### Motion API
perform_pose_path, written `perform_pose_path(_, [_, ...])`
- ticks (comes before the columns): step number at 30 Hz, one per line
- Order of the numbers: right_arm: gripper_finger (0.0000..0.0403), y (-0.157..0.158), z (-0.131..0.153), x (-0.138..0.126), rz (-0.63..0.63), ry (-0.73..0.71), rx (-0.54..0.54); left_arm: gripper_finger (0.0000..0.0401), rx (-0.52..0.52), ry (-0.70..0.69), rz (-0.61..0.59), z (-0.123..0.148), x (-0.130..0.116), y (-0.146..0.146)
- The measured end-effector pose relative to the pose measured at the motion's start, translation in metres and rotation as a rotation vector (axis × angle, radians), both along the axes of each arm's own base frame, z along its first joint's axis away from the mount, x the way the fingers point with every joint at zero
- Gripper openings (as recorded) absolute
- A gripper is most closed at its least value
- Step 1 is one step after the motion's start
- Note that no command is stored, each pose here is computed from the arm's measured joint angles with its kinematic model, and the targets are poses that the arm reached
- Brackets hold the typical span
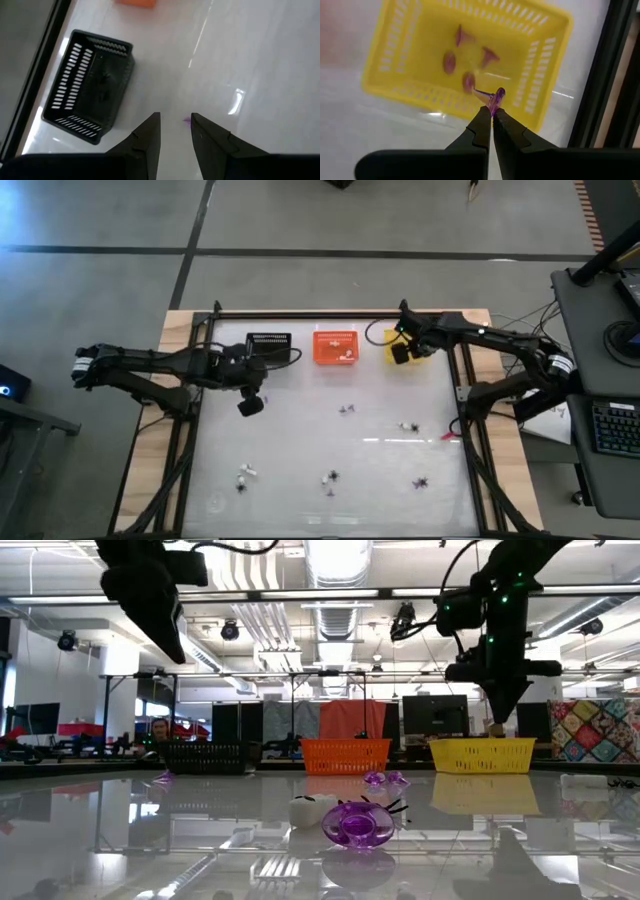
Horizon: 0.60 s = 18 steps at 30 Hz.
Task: Sort Halloween decoration
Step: Put the witch hat toy into the yellow bin
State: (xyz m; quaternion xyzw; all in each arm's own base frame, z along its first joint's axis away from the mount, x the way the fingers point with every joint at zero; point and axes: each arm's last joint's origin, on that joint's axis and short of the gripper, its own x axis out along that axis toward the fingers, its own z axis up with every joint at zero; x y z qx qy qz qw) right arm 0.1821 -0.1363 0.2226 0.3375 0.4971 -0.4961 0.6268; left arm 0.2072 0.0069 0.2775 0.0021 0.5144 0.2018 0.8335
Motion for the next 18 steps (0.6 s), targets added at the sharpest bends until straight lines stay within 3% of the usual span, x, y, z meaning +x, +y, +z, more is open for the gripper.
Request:
perform_pose_path(11, [0.0011,-0.025,-0.005,-0.004,-0.006,-0.016,-0.037,0.0091,0.036,0.063,0.016,-0.010,0.011,0.020])
perform_pose_path(18, [0.0043,-0.033,-0.017,0.001,0.033,0.024,-0.015,0.0091,0.046,0.073,-0.002,-0.015,0.017,0.022])
